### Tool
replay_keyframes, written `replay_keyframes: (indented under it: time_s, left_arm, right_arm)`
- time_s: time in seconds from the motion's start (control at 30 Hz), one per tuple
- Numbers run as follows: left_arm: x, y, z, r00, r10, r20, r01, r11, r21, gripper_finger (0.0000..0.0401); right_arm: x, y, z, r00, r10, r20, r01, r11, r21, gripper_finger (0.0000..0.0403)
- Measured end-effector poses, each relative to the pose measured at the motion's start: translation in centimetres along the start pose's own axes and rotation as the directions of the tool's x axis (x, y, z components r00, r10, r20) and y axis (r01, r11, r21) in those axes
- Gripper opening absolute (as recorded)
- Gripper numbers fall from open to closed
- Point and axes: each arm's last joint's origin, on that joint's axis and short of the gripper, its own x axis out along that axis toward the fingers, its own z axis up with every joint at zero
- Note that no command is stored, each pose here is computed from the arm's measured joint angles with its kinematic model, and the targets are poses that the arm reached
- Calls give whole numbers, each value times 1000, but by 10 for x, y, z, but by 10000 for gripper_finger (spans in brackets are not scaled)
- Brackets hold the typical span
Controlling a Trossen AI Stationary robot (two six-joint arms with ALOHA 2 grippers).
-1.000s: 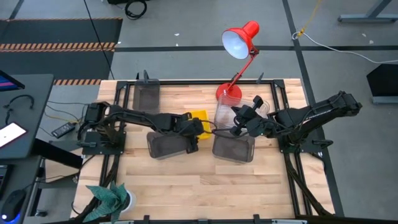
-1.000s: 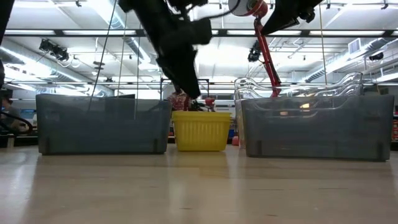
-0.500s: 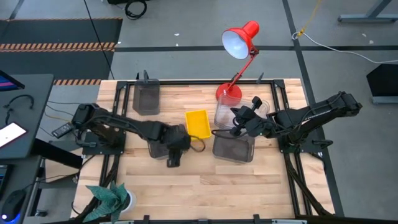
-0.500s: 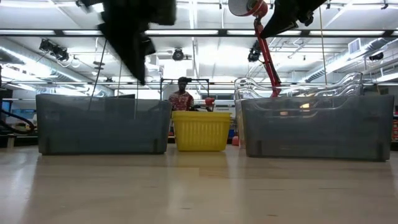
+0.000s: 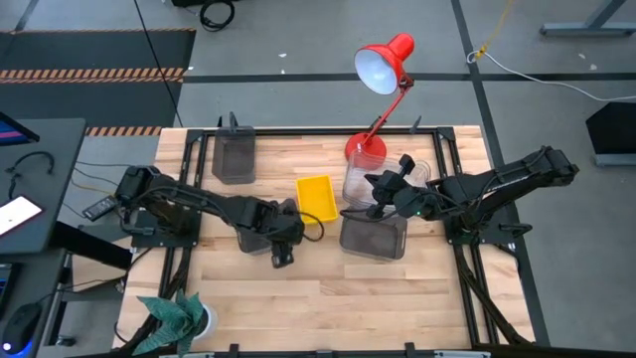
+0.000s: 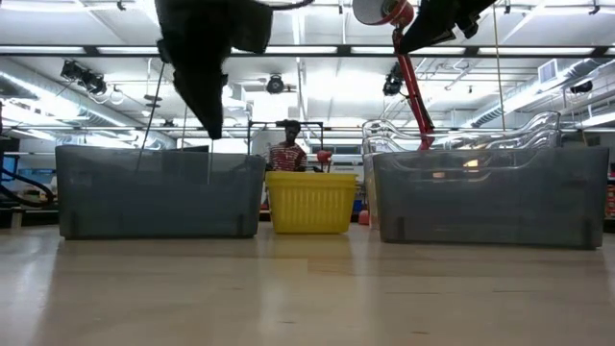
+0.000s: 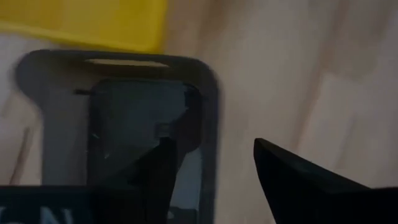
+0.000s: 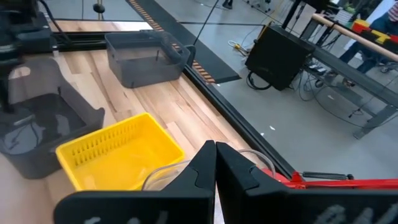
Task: Stack baskets by color
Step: Stack the bottom left black bin on top of the top black bin
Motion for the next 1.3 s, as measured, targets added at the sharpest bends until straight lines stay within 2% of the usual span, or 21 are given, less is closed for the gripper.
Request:
replay_keyframes:
  time_s: [0.1, 0.2, 0.37, 0.53, 0.83, 1.07, 1.3]
  left_arm:
    - [5, 1, 1, 1000, 28, -2, -28, 997, -75, 202]
    - [12, -2, -1, 999, 40, -29, -41, 997, -62, 185]
    - [19, 6, -4, 988, 126, -93, -130, 991, -43, 156]
    - [20, 8, -1, 992, 62, -106, -68, 996, -53, 131]
    - [21, 14, 0, 988, 96, -117, -95, 995, 10, 131]
    - [22, 26, 3, 985, 81, -154, -86, 996, -25, 122]
    - [41, 27, 4, 973, 70, -221, -77, 997, -23, 117]
  right_arm:
    - [0, 0, 0, 1000, 3, -1, -3, 1000, -1, 10]
    - [0, 0, 0, 1000, 4, 1, -4, 1000, -6, 10]
    - [0, 1, 1, 1000, 19, 2, -19, 1000, -8, 10]
    - [0, 1, 1, 1000, 24, 6, -24, 1000, -5, 10]
    - [0, 1, 1, 1000, 30, 5, -30, 1000, -6, 10]
    - [0, 2, 1, 998, 57, -1, -57, 998, -5, 10]
    - [-1, 3, 2, 997, 77, 2, -77, 997, -4, 10]
